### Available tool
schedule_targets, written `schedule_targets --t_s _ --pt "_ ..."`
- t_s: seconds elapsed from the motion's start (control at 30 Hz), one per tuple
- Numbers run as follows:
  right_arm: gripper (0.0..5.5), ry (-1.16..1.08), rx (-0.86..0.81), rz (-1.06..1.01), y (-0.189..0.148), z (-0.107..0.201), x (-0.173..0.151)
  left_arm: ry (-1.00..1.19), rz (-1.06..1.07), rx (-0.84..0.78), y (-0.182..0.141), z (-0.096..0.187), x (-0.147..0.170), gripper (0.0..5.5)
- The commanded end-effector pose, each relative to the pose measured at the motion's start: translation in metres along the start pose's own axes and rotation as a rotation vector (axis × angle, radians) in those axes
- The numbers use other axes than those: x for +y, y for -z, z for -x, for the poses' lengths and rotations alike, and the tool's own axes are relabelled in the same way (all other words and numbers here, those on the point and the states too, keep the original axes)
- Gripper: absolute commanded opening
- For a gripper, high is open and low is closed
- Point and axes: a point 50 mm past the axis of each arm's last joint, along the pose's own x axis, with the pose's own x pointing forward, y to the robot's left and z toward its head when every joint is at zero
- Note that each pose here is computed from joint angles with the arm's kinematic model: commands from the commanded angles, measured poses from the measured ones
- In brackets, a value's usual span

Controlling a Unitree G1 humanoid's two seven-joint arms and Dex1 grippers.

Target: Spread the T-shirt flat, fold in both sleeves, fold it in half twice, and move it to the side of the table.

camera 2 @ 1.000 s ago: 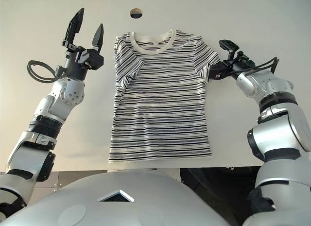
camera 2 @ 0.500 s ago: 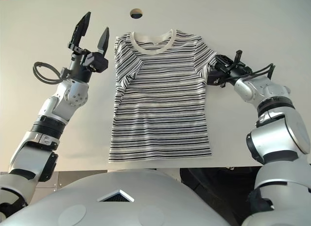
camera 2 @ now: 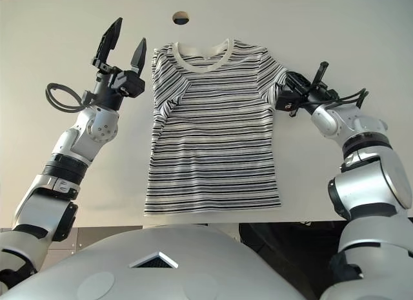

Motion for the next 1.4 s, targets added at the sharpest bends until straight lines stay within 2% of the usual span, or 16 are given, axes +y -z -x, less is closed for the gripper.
schedule_targets --t_s 0.03,0.23,0.5,0.8,0.93,1.0,1.27,1.33,1.4 --pt "0.11 0.135 -0.029 -0.074 -0.001 0.006 -0.009 0.009 -0.009 0.015 0.005 0.007 0.001 2.84" --pt "0.11 0.254 -0.102 -0.096 -0.014 0.000 -0.026 0.032 -0.025 0.011 0.007 0.012 0.001 2.84" --pt "0.11 0.233 -0.202 -0.043 -0.035 -0.009 -0.030 0.052 -0.025 0.007 0.006 0.011 -0.004 2.84" --pt "0.11 0.155 -0.390 0.065 -0.083 -0.025 -0.028 0.080 -0.022 0.008 0.007 0.009 -0.011 2.84" --pt "0.11 0.117 -0.358 0.093 -0.083 -0.029 -0.024 0.091 -0.020 0.012 0.008 0.009 -0.013 2.84" --pt "0.45 0.121 -0.335 0.091 -0.079 -0.029 -0.025 0.094 -0.024 0.014 0.009 0.009 -0.012 2.84" --pt "1.84 0.134 -0.424 0.022 -0.093 -0.016 -0.026 0.119 -0.065 0.010 0.017 0.011 -0.002 2.84" --pt "2.18 0.171 -0.445 -0.048 -0.090 -0.001 -0.031 0.160 -0.074 0.014 0.022 0.020 0.005 2.84" --pt "2.47 0.205 -0.448 -0.188 -0.076 0.035 -0.034 0.309 -0.056 -0.011 0.025 0.045 0.013 2.84"
